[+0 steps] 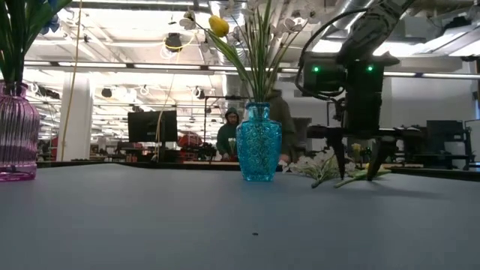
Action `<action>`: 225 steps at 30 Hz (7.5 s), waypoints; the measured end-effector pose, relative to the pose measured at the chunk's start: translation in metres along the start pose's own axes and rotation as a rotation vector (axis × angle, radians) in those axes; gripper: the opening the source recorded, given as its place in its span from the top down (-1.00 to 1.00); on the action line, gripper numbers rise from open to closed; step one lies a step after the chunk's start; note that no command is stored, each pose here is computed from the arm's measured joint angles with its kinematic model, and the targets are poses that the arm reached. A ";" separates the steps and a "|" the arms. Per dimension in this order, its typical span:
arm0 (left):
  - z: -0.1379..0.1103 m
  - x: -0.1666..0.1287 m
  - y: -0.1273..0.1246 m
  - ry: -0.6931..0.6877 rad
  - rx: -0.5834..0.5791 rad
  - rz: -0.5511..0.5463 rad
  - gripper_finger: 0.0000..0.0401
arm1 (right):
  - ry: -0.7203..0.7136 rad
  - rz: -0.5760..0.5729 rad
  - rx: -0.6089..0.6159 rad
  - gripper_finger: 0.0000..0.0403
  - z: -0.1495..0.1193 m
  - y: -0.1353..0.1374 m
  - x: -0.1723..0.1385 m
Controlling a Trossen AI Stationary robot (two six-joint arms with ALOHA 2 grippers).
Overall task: Sort flowers into vase by color
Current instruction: Put the yellow tulip into the blue vase, then put the white flowers into the blue vase
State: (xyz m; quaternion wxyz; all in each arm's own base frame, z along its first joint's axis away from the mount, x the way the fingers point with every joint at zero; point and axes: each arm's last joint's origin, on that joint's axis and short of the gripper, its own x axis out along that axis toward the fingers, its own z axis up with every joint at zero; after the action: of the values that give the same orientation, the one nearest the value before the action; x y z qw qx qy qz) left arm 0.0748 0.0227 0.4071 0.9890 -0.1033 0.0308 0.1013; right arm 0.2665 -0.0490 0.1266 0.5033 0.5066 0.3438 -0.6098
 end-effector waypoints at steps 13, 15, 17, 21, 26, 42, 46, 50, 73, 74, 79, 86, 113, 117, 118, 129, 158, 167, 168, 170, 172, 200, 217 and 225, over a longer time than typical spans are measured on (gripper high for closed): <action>-0.001 0.000 0.000 0.006 -0.012 -0.005 0.12 | -0.038 -0.065 0.082 0.86 0.009 -0.016 -0.018; 0.000 0.000 0.000 0.006 -0.012 -0.005 0.12 | -0.069 -0.080 0.100 0.85 0.013 -0.024 -0.028; 0.000 0.000 0.000 0.006 -0.011 -0.005 0.12 | -0.092 -0.065 0.108 0.88 0.018 -0.030 -0.041; 0.000 -0.002 -0.001 0.002 -0.010 -0.013 0.12 | -0.156 0.020 0.140 0.92 0.023 -0.041 -0.067; 0.000 -0.005 -0.001 -0.010 -0.007 -0.015 0.12 | -0.343 0.307 0.224 0.92 0.027 -0.049 -0.105; 0.003 -0.005 -0.001 -0.040 -0.017 0.005 0.12 | -0.835 0.813 -0.192 0.92 0.037 -0.017 -0.184; 0.003 -0.005 -0.001 -0.044 -0.034 0.004 0.12 | -0.893 0.933 -0.226 0.92 0.034 -0.014 -0.178; 0.003 -0.005 -0.001 -0.044 -0.047 0.004 0.12 | -0.952 1.168 -0.230 0.92 0.030 -0.020 -0.163; 0.003 -0.005 0.000 -0.050 -0.096 0.029 0.12 | -1.093 1.416 -0.336 0.92 -0.004 0.000 -0.097; 0.003 -0.005 0.000 -0.050 -0.097 0.029 0.12 | -1.094 1.423 -0.329 0.92 -0.004 0.000 -0.098; 0.003 -0.005 0.000 -0.050 -0.097 0.029 0.12 | -1.106 1.435 -0.322 0.92 -0.004 0.000 -0.103; 0.003 -0.005 0.000 -0.050 -0.097 0.029 0.12 | -1.113 1.406 -0.407 0.92 -0.012 0.001 -0.100; 0.005 -0.005 -0.001 -0.069 -0.108 0.024 0.12 | -0.975 1.220 -0.833 0.93 -0.032 0.005 -0.070; 0.007 -0.005 -0.001 -0.087 -0.104 0.019 0.12 | -0.912 1.254 -0.795 0.90 -0.033 0.005 -0.069; 0.007 -0.005 -0.001 -0.092 -0.103 0.018 0.12 | -0.894 1.263 -0.775 0.87 -0.033 0.006 -0.069; 0.009 -0.005 -0.001 -0.105 -0.100 0.014 0.12 | -0.874 1.310 -0.738 0.44 -0.036 0.012 -0.079; 0.008 -0.005 -0.002 -0.099 -0.046 0.002 0.12 | -0.444 1.220 -0.965 -0.05 -0.016 -0.046 -0.117; 0.008 -0.005 -0.002 -0.100 -0.046 0.002 0.12 | -0.139 1.022 -0.654 -0.05 0.006 -0.069 -0.106; 0.008 -0.005 -0.002 -0.100 -0.046 0.002 0.12 | -0.083 0.981 -0.603 -0.05 0.008 -0.071 -0.102; 0.008 -0.005 -0.002 -0.099 -0.046 0.002 0.12 | 0.031 0.870 -0.482 -0.05 0.012 -0.075 -0.091; 0.008 -0.005 -0.002 -0.100 -0.046 0.002 0.12 | 0.086 0.765 -0.358 -0.05 0.016 -0.076 -0.081; 0.008 -0.007 -0.004 -0.084 -0.069 -0.071 0.12 | 0.143 0.360 -0.096 0.04 0.025 0.017 0.003; 0.004 -0.024 -0.004 -0.116 -0.040 0.005 0.12 | -0.030 0.482 -0.123 0.87 0.026 0.001 -0.054; 0.003 -0.024 -0.003 -0.101 -0.039 0.016 0.12 | -0.365 0.623 -0.075 0.87 0.012 -0.041 -0.120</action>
State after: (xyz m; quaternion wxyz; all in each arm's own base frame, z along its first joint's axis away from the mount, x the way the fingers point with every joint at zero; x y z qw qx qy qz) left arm 0.0519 0.0155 0.4125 0.9862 -0.1172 -0.0203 0.1151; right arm 0.2216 -0.0178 0.2413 0.7361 0.4512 0.0997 -0.4947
